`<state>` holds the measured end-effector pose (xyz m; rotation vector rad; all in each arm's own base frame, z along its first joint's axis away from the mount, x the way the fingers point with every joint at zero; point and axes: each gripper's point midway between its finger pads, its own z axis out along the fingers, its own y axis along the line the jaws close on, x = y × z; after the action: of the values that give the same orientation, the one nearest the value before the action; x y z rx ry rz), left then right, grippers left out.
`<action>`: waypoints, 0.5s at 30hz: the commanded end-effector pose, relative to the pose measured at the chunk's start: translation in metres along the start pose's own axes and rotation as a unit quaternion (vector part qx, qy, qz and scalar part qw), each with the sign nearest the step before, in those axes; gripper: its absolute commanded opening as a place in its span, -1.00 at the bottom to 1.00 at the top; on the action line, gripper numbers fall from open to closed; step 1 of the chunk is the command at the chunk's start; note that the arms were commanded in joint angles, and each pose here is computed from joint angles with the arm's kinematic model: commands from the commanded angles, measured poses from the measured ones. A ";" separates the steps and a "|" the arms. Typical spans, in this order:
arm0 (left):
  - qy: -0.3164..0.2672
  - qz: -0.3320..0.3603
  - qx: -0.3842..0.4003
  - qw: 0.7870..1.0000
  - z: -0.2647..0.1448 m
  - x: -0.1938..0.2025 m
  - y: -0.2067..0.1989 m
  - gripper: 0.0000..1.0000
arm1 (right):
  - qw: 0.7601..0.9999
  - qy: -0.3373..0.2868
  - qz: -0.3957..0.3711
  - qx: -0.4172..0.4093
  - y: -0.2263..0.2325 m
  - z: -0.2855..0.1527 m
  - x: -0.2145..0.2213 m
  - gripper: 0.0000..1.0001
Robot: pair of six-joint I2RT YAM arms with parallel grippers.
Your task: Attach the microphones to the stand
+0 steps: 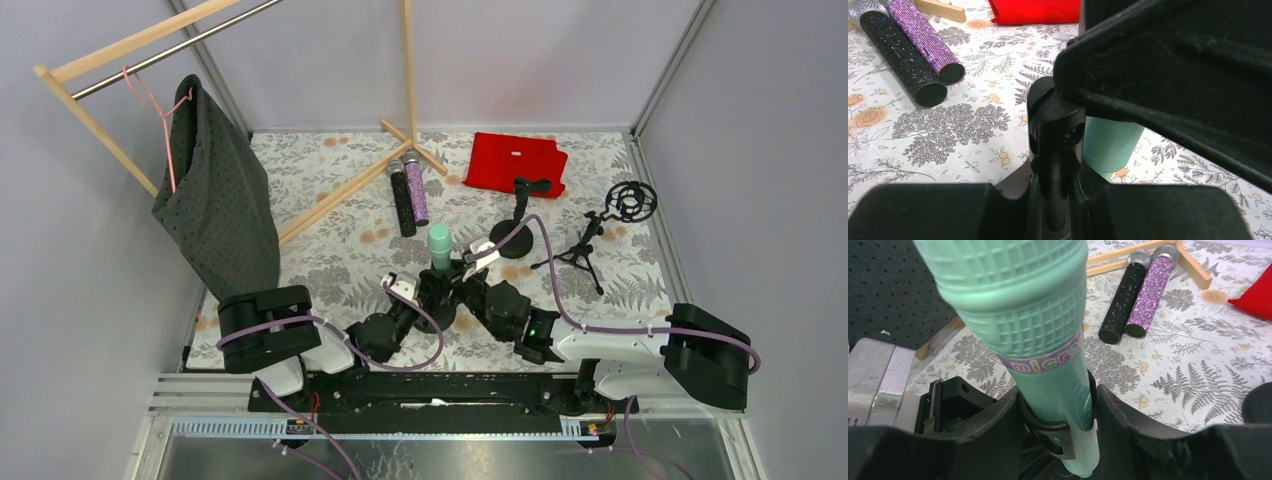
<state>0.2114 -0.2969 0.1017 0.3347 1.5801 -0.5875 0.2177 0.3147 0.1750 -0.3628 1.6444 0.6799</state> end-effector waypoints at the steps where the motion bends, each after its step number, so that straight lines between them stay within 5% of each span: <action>1: -0.012 -0.013 0.000 1.000 0.004 -0.005 -0.007 -1.00 | 0.998 -0.008 -0.060 0.019 0.006 0.003 -0.008 -0.13; 8: -0.006 -0.006 0.003 1.000 0.000 -0.001 -0.008 -1.00 | 0.986 -0.007 -0.169 0.003 0.017 0.006 -0.014 -0.64; 15: -0.003 0.012 0.002 1.000 -0.002 0.004 -0.008 -1.00 | 0.959 0.019 -0.283 -0.024 0.027 0.006 -0.009 -0.81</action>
<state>0.2113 -0.2942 0.1025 0.2987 1.5752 -0.5690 0.2155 0.3259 0.1867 -0.6478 1.5292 0.3920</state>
